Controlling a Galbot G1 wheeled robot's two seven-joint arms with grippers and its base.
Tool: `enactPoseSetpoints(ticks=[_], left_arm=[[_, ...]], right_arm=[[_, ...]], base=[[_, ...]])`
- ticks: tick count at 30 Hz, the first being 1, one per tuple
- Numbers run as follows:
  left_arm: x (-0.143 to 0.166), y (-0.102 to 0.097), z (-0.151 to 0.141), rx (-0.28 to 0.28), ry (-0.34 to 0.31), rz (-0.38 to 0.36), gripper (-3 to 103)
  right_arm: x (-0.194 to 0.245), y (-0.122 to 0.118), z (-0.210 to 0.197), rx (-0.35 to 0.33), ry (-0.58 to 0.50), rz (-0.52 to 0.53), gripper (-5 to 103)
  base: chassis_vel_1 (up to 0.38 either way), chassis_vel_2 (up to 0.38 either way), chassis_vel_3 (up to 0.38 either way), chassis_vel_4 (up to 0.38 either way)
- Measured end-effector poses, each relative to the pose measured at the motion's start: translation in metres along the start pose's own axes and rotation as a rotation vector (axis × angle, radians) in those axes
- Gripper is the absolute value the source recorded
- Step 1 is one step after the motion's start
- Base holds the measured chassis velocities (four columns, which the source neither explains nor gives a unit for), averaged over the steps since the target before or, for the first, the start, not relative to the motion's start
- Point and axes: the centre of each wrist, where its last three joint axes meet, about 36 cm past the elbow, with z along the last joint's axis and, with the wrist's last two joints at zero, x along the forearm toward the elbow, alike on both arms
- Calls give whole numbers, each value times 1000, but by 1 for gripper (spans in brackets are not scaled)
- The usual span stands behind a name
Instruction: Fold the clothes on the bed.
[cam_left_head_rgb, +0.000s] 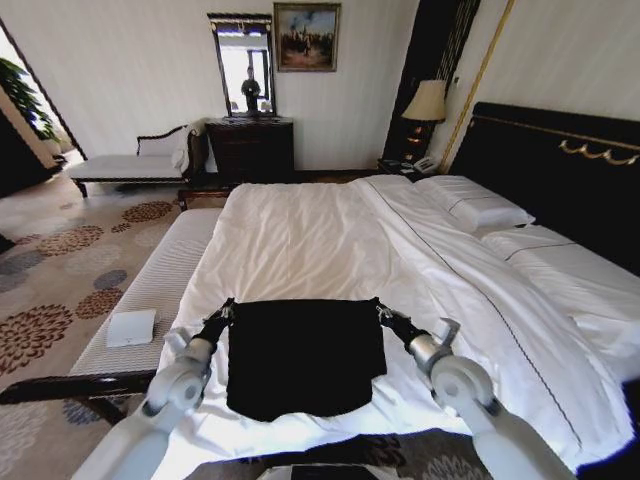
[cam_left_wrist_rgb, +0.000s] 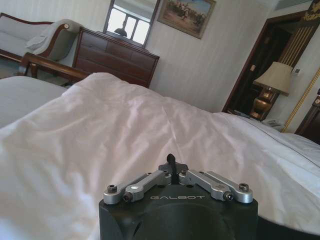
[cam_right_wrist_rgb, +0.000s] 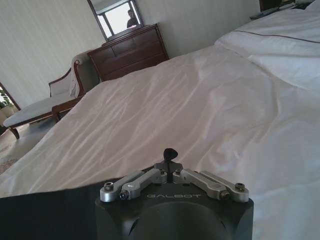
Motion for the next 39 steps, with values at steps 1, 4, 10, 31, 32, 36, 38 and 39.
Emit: enactPoseSetpoints(ticks=[1,4,10,31,32,36,38,39], left_arm=[[0,0,0,0,0,0,2],[-36,3,18,3,25,-15,2],[-100,4,39,-5,38,-29,2],[-147,12,67,-63,-4,-16,2],[-144,11,68,-64,-16,-7,2],[-130,8,72,-49,-41,12,2],[-121,10,74,-39,-52,13,2],[-114,13,78,-31,-58,13,2]], right_arm=[[0,0,0,0,0,0,0],[-35,-14,4,9,-7,15,0],[-91,-42,15,13,-24,61,0],[-129,-70,77,284,-209,93,0],[-127,-69,81,297,-223,89,0],[-118,-68,96,334,-254,78,0],[-110,-70,105,357,-268,67,0],[-102,-72,113,373,-273,60,0]], base=[[0,0,0,0],[0,0,0,0],[0,0,0,0],[0,0,0,0],[0,0,0,0],[0,0,0,0],[0,0,0,0],[0,0,0,0]])
